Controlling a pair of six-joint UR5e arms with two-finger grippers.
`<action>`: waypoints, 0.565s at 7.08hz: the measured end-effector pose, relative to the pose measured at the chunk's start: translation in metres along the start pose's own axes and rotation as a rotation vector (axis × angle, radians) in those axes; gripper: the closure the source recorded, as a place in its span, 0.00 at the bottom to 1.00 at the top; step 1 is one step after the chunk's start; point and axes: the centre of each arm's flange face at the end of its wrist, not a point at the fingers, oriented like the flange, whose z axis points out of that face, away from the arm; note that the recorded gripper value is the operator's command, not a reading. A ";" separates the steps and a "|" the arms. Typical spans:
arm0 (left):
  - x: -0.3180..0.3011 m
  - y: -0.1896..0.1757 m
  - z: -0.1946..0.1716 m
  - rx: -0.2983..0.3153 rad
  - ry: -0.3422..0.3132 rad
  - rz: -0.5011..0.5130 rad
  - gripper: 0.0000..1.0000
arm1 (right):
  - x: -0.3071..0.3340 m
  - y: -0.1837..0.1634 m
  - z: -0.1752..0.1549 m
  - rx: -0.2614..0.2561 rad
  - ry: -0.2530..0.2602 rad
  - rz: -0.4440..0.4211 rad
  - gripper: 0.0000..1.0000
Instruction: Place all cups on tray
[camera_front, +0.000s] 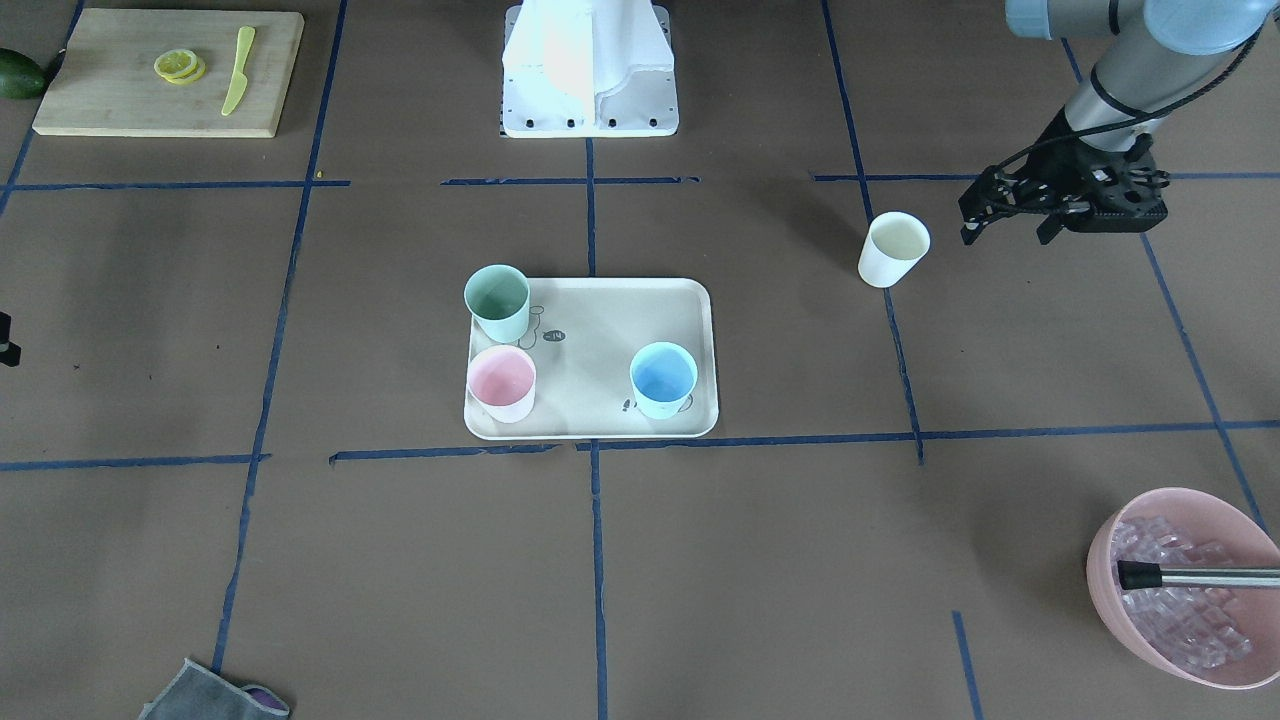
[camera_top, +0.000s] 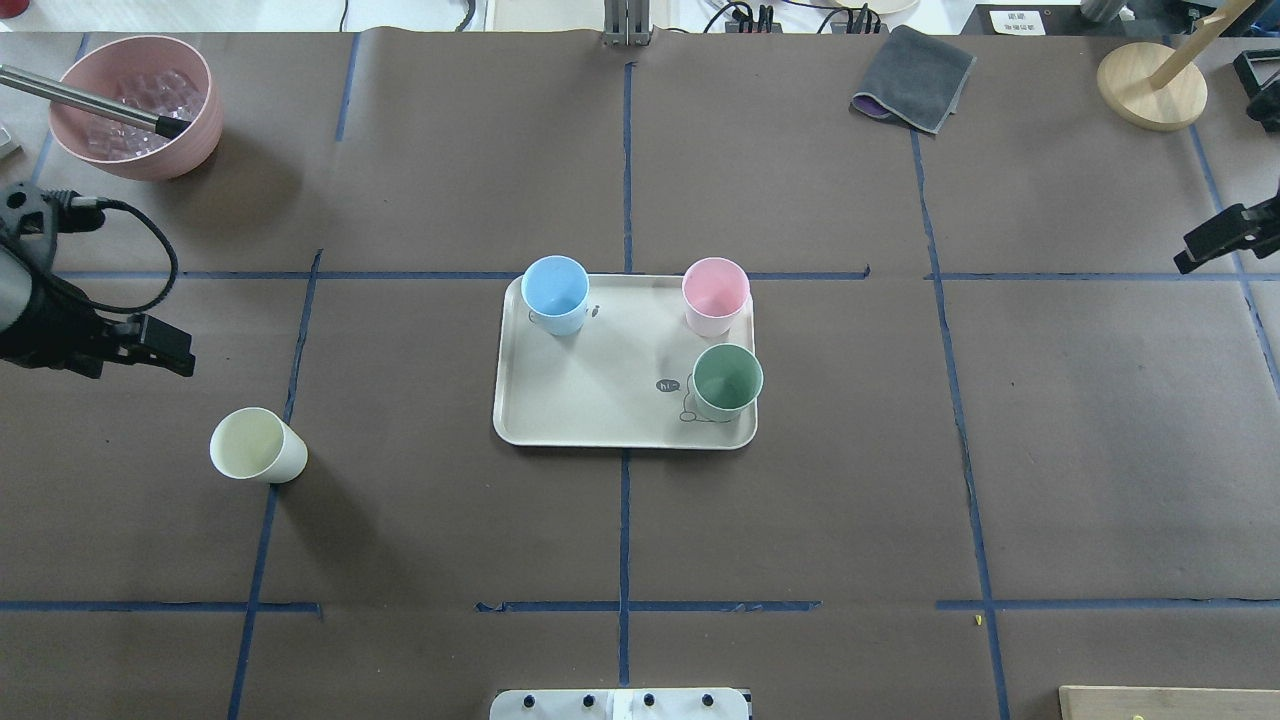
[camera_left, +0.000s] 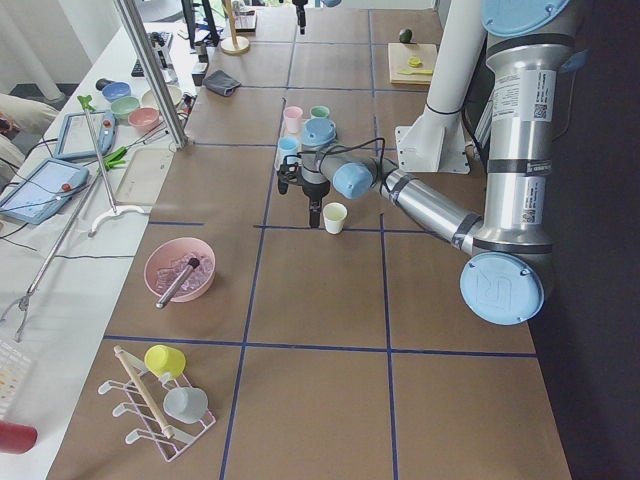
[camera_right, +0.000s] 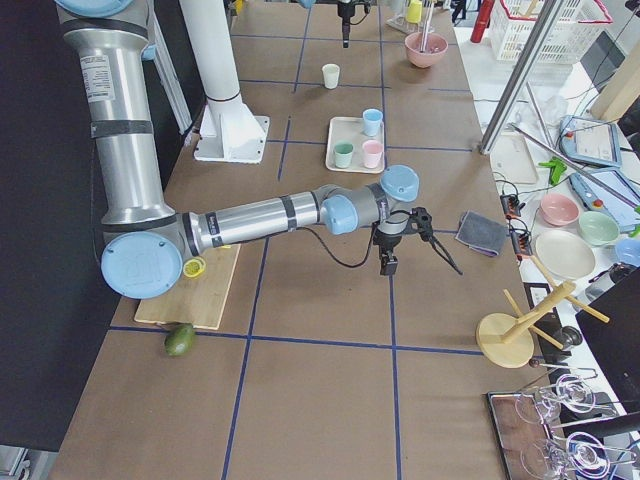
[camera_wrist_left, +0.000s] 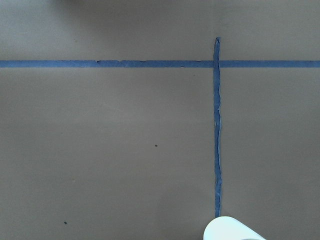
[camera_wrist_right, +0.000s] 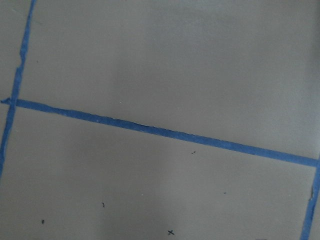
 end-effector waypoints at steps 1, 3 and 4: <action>0.015 0.014 0.016 0.009 -0.012 -0.016 0.01 | 0.008 0.009 0.000 -0.002 0.005 -0.008 0.00; 0.026 0.026 0.028 0.011 -0.016 -0.032 0.01 | 0.011 0.013 0.000 -0.003 0.008 -0.011 0.00; 0.026 0.027 0.031 0.009 -0.019 -0.035 0.01 | 0.011 0.013 -0.001 -0.002 0.008 -0.011 0.00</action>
